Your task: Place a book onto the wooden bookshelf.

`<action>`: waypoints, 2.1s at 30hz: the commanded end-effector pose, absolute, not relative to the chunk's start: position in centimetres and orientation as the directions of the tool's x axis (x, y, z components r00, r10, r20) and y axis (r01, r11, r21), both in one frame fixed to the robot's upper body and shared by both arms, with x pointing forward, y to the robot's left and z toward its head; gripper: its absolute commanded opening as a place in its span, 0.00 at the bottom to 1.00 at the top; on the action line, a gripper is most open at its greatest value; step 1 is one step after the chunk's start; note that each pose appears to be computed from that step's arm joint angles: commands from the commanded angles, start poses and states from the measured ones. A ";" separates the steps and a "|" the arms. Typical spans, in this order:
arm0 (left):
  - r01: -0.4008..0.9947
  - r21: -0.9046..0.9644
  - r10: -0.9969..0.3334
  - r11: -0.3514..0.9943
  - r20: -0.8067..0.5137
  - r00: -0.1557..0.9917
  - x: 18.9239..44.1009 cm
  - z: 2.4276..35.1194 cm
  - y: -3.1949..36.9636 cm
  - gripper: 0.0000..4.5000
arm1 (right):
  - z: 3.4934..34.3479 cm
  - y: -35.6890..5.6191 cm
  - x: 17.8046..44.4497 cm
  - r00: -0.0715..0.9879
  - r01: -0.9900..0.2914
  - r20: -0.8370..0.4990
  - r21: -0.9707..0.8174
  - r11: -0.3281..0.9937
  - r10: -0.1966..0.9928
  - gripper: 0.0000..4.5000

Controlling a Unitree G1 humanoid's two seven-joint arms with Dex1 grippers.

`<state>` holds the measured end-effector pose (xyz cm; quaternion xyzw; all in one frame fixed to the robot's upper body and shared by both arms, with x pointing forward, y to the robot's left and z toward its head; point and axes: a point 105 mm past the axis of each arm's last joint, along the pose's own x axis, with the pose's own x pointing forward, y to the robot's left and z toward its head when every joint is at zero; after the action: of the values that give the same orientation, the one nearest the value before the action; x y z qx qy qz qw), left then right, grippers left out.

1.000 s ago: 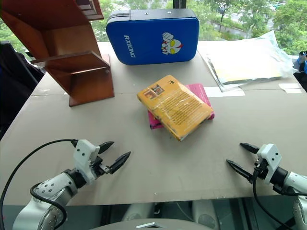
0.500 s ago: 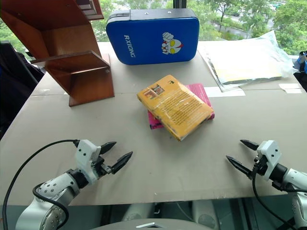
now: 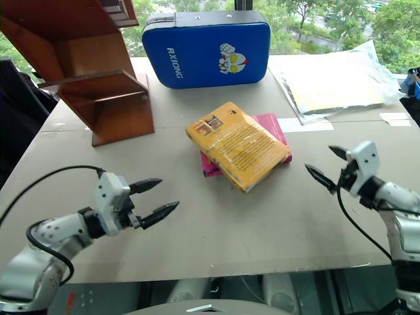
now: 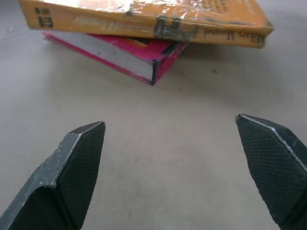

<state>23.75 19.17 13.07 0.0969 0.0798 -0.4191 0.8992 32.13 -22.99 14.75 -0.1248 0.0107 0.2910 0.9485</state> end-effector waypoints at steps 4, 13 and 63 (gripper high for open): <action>0.785 0.220 -0.769 0.579 -0.171 0.616 25.3 19.3 21.2 1.00 | 17.9 -20.4 37.3 0.821 -0.562 -0.075 -0.284 0.777 0.566 0.67; 0.764 0.272 -0.754 0.585 -0.164 0.635 25.3 22.6 22.3 1.00 | 15.9 -18.6 42.3 0.782 -0.623 -0.222 -0.286 0.728 0.582 0.01; 0.610 -0.414 -0.730 0.676 -0.257 0.634 21.8 12.6 20.5 1.00 | 20.0 -11.0 34.6 0.443 -0.846 -0.069 -0.363 0.391 0.894 0.01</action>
<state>22.00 21.18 13.34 -0.1159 0.1839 -0.3759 0.9008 36.35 -11.34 17.26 -0.1740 -0.0166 0.5034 0.8462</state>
